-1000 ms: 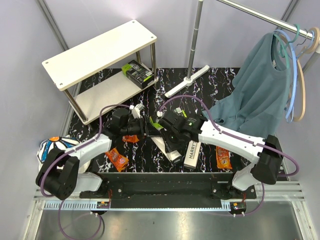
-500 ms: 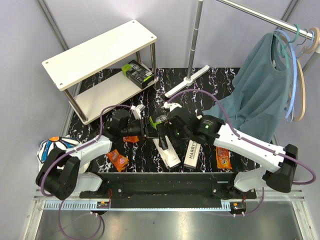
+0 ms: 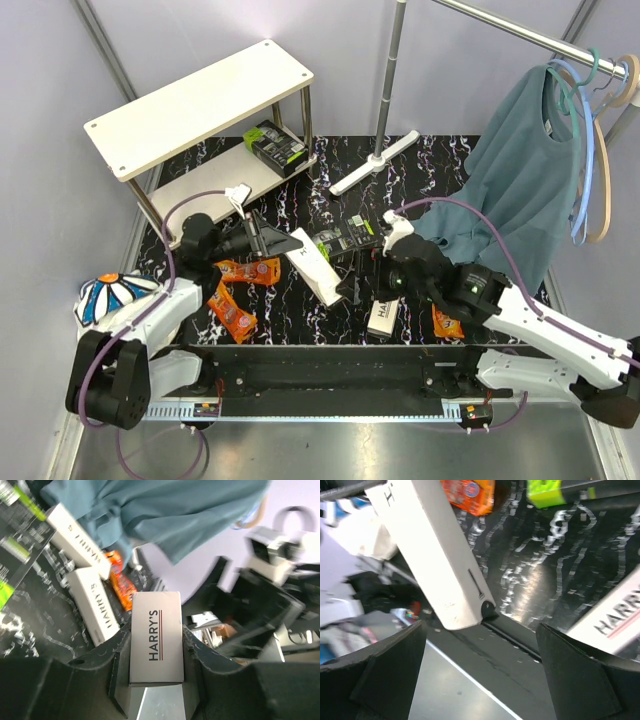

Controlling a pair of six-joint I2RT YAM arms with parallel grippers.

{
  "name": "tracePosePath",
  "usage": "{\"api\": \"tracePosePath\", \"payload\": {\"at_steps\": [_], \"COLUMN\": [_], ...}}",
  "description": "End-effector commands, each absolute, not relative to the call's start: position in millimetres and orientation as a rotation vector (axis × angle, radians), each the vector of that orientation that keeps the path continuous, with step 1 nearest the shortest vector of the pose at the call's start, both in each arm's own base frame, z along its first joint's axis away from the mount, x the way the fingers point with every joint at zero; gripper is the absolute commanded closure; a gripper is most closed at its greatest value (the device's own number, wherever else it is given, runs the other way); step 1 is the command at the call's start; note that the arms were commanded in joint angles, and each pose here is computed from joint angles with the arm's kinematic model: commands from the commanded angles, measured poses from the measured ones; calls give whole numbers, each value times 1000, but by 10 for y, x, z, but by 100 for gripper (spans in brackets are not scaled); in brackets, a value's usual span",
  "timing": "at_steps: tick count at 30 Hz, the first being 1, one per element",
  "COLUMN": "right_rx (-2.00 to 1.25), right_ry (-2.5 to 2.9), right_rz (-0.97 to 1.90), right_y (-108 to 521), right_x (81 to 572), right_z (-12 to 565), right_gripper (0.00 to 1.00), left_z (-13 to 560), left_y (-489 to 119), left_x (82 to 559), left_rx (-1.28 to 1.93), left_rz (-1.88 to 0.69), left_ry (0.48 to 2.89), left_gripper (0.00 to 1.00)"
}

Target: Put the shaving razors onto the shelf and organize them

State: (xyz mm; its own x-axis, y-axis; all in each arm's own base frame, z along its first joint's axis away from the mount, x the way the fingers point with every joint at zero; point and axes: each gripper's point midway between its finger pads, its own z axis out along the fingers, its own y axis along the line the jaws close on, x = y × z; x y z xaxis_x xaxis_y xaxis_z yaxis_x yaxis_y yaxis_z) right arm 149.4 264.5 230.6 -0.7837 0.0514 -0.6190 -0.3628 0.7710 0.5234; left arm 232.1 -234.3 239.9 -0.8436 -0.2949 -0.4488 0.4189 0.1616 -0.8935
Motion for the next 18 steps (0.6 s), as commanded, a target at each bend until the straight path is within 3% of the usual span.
{"api": "tracePosePath", "payload": {"at_steps": [1, 8, 15, 18], "right_rx": [-127, -151, -175, -172], "right_ry": [2179, 2127, 2119, 2117], "right_rz": [1208, 1342, 1430, 1453], "right_y": [2945, 3136, 3250, 3255], "right_x": [1522, 1509, 1456, 1430], "right_z": [2683, 2730, 2747, 2751], "right_gripper": [0, 3, 21, 35], "left_z": [2958, 3243, 3319, 3323], "left_y": [-2299, -2247, -2238, -2227], "left_x": [2083, 1939, 1929, 1955], "left_rx": [329, 387, 382, 371], "left_rz": [-1836, -1938, -2013, -2008], "left_ry": [1711, 1541, 1498, 1496], "left_gripper": [74, 73, 74, 74]}}
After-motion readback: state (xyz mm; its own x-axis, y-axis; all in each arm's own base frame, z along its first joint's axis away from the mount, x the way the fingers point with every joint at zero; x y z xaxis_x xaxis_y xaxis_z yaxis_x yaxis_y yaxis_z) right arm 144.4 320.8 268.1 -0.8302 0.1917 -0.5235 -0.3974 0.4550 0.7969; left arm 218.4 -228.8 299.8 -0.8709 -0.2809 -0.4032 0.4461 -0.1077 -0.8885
